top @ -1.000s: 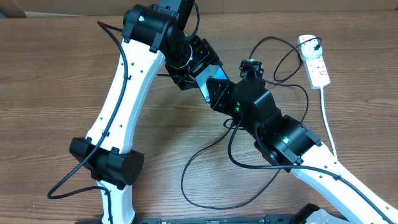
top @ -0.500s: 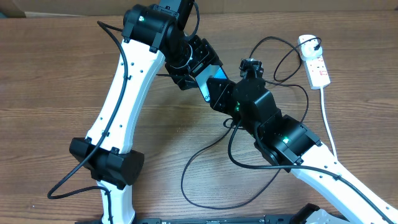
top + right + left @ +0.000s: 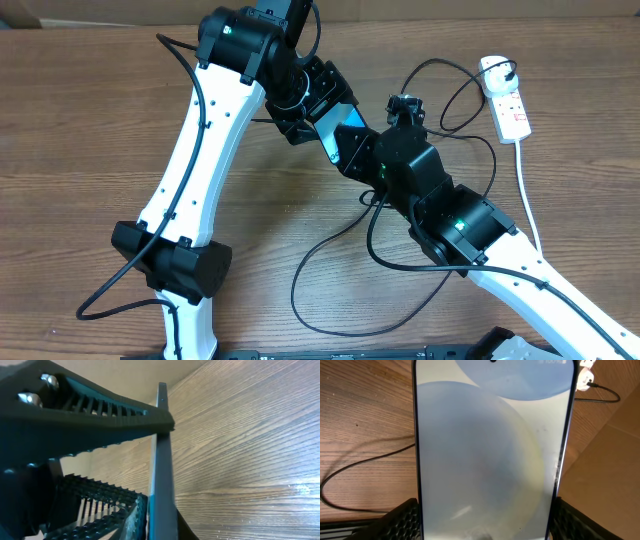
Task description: Plug charger to phone and switch on socket
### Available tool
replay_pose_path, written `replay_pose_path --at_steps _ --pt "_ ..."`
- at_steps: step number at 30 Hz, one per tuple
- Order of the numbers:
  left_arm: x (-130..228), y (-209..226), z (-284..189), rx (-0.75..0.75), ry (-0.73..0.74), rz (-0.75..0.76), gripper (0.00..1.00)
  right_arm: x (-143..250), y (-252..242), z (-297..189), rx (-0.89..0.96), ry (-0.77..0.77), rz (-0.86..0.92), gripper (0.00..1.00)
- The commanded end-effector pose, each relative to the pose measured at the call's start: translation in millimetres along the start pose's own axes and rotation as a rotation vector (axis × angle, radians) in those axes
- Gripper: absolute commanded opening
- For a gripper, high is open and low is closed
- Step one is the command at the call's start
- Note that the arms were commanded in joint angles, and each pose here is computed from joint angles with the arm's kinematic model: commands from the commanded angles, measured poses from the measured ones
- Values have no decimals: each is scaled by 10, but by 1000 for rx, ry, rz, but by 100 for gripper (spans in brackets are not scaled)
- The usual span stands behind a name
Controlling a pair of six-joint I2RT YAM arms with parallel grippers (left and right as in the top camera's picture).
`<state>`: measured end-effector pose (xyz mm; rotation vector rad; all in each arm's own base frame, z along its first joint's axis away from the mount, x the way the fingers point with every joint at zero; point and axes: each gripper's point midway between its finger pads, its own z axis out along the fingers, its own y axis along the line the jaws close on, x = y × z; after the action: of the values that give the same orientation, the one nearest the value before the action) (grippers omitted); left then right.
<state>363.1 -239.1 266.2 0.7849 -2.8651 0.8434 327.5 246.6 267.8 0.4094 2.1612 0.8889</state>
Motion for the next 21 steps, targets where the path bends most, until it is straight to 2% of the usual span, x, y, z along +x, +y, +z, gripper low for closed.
replay_pose_path --at_steps 1,4,11,16,19,21 --pt "52 -61 -99 27 -17 39 75 -139 188 -130 -51 -38 -6 9" --pt "2 -46 -110 22 -38 38 78 -139 189 -131 -52 -38 -6 7" --pt "-193 11 -335 59 -93 65 78 -168 172 -132 -42 -54 -5 4" --pt "-276 75 -909 144 -215 129 78 -189 156 -133 -33 -67 -5 4" --pt "-265 197 -1335 162 -338 181 78 -198 162 -133 -35 -71 -4 4" --pt "-203 364 -1717 138 -473 236 79 -198 174 -134 -41 -70 27 4"
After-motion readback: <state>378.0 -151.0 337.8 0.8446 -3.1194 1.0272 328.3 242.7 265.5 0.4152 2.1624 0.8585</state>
